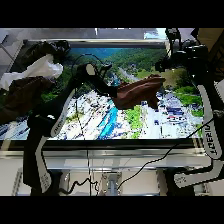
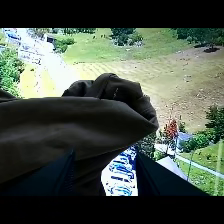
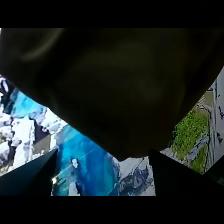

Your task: Fold the shirts.

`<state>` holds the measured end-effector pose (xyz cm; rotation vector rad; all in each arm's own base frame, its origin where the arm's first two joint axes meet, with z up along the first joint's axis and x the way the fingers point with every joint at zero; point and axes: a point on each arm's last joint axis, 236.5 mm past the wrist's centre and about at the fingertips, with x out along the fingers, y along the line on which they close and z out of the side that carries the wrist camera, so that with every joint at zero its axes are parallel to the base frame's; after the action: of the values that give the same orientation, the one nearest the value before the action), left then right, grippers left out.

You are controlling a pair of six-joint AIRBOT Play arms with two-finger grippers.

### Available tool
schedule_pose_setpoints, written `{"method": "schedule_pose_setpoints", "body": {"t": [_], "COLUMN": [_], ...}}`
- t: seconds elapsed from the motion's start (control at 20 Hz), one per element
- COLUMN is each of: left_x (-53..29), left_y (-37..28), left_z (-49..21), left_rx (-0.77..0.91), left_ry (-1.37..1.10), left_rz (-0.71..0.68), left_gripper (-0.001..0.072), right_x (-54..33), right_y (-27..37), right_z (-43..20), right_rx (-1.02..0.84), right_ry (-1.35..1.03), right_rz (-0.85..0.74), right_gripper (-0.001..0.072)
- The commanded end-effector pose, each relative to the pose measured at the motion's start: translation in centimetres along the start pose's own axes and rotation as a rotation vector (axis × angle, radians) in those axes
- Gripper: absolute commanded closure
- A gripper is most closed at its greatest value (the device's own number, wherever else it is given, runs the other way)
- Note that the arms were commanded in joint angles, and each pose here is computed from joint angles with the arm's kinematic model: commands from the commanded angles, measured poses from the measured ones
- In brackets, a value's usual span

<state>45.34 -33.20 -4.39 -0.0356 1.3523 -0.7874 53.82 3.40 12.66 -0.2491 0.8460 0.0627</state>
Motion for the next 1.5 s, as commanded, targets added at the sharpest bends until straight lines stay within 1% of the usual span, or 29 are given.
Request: {"method": "schedule_pose_setpoints", "body": {"t": [0.0, 0.2, 0.25, 0.55, 0.65, 0.7, 0.8, 0.85, 0.95, 1.0, 1.05, 1.1, 1.15, 1.2, 1.3, 1.4, 1.45], "left_x": [2.6, 3.7, 3.7, 4.5, 4.9, 5.0, 4.8, 4.6, 3.8, 2.9, 1.8, 0.0, -2.2, -4.9, -12.4, -20.0, -23.1], "left_y": [0.0, 0.5, 0.4, 1.0, 0.9, 0.8, 0.5, 0.0, -1.9, -3.0, -3.8, -4.3, -4.4, -4.2, -3.3, -3.3, -3.7], "left_z": [-0.4, -0.7, -0.2, 2.7, 3.1, 3.5, 4.5, 5.2, 6.1, 6.4, 6.7, 7.6, 8.5, 9.4, 10.6, 10.2, 9.5], "left_rx": [-0.021, -0.046, -0.047, -0.084, -0.097, -0.103, -0.105, -0.097, -0.026, 0.034, 0.083, 0.13, 0.179, 0.236, 0.36, 0.411, 0.426], "left_ry": [0.021, 0.033, 0.012, -0.113, -0.131, -0.146, -0.19, -0.218, -0.252, -0.258, -0.269, -0.302, -0.347, -0.393, -0.483, -0.539, -0.557], "left_rz": [-0.012, -0.019, -0.02, -0.021, -0.039, -0.048, -0.064, -0.085, -0.147, -0.174, -0.176, -0.158, -0.112, -0.034, 0.195, 0.37, 0.424], "left_gripper": [0.0053, 0.0056, 0.0067, 0.0072, 0.0163, 0.0229, 0.0455, 0.051, 0.0656, 0.0678, 0.0678, 0.0679, 0.0679, 0.0679, 0.0679, 0.0679, 0.0679], "right_x": [0.0, 0.0, -0.1, -0.1, -0.1, -0.1, -0.2, -0.3, -0.4, -0.5, -0.6, -0.8, -0.9, -1.1, -1.1, -0.6, -0.3], "right_y": [0.3, 0.5, 0.6, 1.8, 2.1, 2.3, 3.0, 3.3, 4.1, 4.6, 5.1, 5.8, 6.4, 7.0, 8.1, 8.7, 9.0], "right_z": [-0.2, -0.2, -0.2, 0.0, 0.0, 0.1, 0.2, 0.4, 0.7, 0.7, 0.7, 0.8, 0.8, 0.9, 0.8, 0.1, -0.5], "right_rx": [0.007, 0.012, 0.013, 0.044, 0.051, 0.058, 0.073, 0.082, 0.09, 0.087, 0.075, 0.055, 0.03, 0.007, -0.003, 0.011, 0.016], "right_ry": [0.009, 0.008, 0.007, 0.002, 0.001, 0.001, -0.005, -0.01, -0.02, -0.02, -0.022, -0.025, -0.029, -0.037, -0.044, -0.026, -0.012], "right_rz": [0.013, 0.022, 0.024, 0.075, 0.088, 0.099, 0.127, 0.141, 0.175, 0.194, 0.217, 0.246, 0.274, 0.299, 0.341, 0.362, 0.372], "right_gripper": [0.0272, 0.0273, 0.0273, 0.0274, 0.0274, 0.0274, 0.0274, 0.0274, 0.0275, 0.0275, 0.0275, 0.0276, 0.0276, 0.0277, 0.0278, 0.0278, 0.0278]}}
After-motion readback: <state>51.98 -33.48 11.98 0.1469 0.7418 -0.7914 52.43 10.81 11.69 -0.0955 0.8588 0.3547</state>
